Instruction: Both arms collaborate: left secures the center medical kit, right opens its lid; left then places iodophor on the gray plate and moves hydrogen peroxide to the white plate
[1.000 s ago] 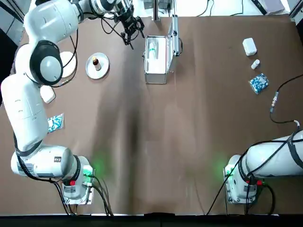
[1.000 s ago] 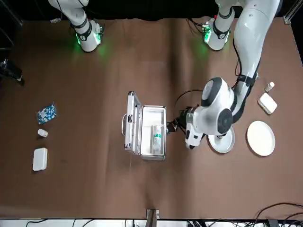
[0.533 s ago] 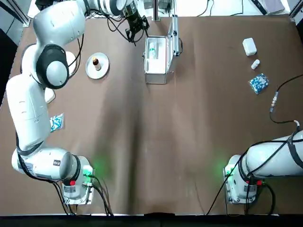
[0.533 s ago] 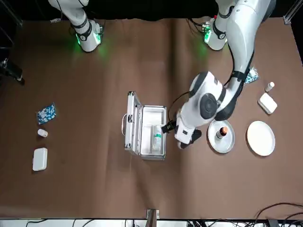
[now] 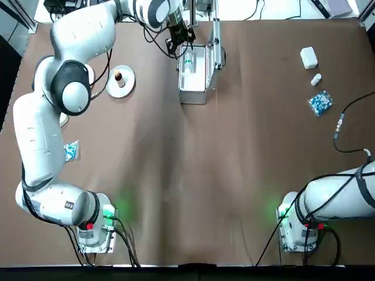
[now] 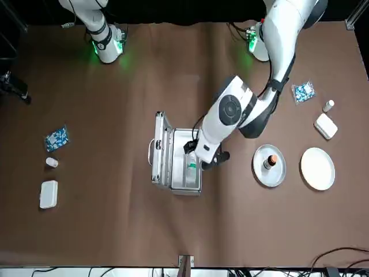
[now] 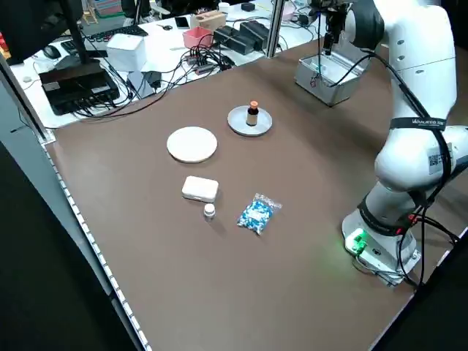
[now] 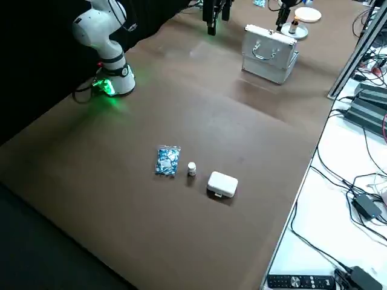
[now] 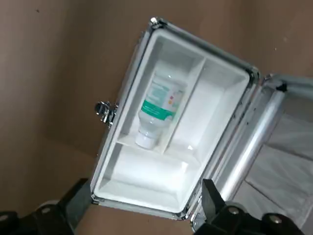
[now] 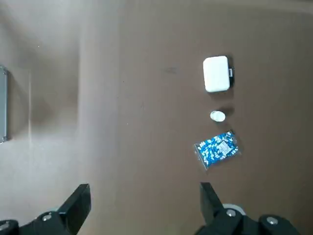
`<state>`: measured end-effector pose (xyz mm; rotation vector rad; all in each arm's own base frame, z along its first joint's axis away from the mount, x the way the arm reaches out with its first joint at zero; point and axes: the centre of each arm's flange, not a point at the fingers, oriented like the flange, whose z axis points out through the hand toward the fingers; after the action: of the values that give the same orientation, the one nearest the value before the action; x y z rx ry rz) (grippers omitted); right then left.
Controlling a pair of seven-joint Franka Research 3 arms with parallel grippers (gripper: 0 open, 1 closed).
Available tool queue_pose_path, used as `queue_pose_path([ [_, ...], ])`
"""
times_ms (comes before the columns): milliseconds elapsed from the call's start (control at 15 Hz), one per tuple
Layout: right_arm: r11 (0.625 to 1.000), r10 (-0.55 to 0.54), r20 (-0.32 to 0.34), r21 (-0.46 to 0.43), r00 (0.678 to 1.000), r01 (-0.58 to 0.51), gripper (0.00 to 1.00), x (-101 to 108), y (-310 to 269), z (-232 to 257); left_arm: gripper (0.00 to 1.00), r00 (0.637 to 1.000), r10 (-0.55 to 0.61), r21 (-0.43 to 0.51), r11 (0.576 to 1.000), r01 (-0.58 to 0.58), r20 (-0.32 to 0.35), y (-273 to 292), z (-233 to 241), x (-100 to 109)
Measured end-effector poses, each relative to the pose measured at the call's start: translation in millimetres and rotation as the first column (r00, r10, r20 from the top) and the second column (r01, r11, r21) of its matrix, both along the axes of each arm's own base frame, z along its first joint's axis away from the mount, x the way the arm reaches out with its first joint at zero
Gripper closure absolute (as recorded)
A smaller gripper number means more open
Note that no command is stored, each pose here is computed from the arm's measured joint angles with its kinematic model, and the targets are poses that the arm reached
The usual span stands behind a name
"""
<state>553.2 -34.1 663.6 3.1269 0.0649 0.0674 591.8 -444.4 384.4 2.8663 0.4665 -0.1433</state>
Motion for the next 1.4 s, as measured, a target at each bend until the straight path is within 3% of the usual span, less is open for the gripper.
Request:
queue_pose_path([
  [400,1.000,0.007,0.029,-0.002,1.000,-0.007,0.01,5,3,0,0.00,0.997,-0.057,0.049,0.997,0.055,0.047,-14,-2,-10],
  [667,1.000,0.007,0.011,-0.002,1.000,-0.007,0.01,9,3,-12,0.00,0.992,-0.118,0.063,0.991,0.115,0.052,-17,-11,-14],
  [1000,1.000,0.007,0.014,-0.002,1.000,-0.007,0.01,10,3,-14,0.00,0.978,-0.204,0.075,0.977,0.200,0.043,-14,-33,-11],
  [1200,1.000,0.005,0.016,-0.002,1.000,-0.005,0.01,10,2,-13,0.00,0.966,-0.241,0.100,0.968,0.232,0.092,-13,-40,-5],
  [1400,1.000,0.001,0.016,-0.002,1.000,0.000,0.01,10,0,-13,0.03,0.962,-0.254,0.112,0.964,0.243,0.101,-14,-49,-4],
])
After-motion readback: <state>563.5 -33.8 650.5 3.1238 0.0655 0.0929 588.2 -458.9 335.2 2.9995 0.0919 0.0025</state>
